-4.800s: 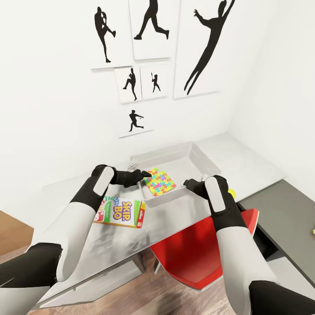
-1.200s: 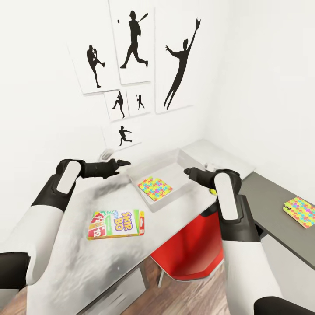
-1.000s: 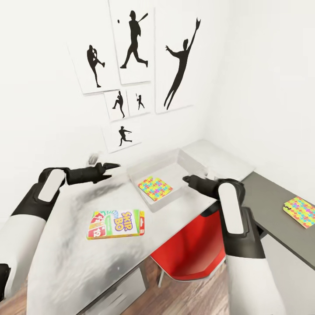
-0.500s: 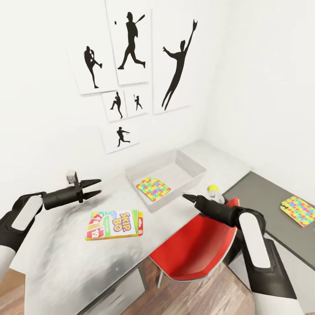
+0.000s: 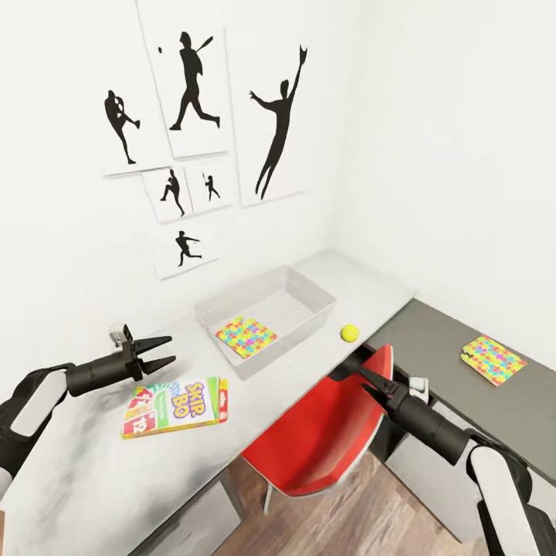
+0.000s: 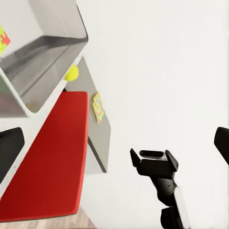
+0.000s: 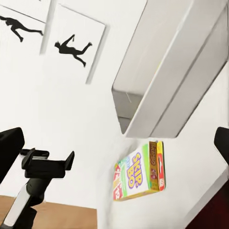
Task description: Put all the toys in the child's room - the three board games (two on the bed and one on the table), the two jigsaw puzzles on the table, and the tennis ball on the table - inside the toy box on the table in the child's room.
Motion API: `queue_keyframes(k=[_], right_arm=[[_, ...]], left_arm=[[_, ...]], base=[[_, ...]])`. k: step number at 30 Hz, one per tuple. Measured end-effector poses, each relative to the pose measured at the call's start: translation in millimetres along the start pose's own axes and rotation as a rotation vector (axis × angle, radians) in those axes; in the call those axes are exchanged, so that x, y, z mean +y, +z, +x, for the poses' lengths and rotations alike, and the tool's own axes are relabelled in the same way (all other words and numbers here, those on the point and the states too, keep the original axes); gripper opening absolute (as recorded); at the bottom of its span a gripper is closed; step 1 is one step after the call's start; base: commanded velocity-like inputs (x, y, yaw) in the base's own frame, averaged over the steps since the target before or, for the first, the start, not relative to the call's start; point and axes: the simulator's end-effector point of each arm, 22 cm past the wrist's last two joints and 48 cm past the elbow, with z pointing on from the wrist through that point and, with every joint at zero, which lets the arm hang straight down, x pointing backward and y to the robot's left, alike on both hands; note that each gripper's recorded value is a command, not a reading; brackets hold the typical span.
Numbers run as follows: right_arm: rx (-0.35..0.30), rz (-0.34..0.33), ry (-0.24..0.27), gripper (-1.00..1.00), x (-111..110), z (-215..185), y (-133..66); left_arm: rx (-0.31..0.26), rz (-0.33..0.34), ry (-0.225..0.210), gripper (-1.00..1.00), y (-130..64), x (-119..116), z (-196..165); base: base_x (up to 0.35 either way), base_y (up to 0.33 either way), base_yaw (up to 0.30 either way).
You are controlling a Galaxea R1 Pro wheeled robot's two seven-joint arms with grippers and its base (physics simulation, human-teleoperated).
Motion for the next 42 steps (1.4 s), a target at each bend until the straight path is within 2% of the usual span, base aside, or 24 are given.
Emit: queue_keyframes(k=[5, 11, 36, 42], right_arm=[[-0.010, -0.050, -0.016, 1.00, 8, -4, -12.1], [-0.013, -0.060, -0.027, 1.00, 11, -7, -15.8], [-0.025, -0.060, -0.039, 1.00, 13, -10, -18.6], [-0.043, -0.062, -0.053, 1.00, 14, -14, -19.3]], left_arm=[[0.008, 0.032, 0.017, 1.00, 0.7, -13, 2], [0.007, 0.042, 0.026, 1.00, -1.5, -19, 2], [0.006, 0.046, 0.032, 1.00, -3.6, -23, 2], [0.005, 0.048, 0.035, 1.00, -3.8, -25, 2]], base=[[0.000, -0.164, -0.178], [-0.003, -0.044, -0.182], [-0.030, 0.012, -0.046], [-0.038, 0.000, -0.185]])
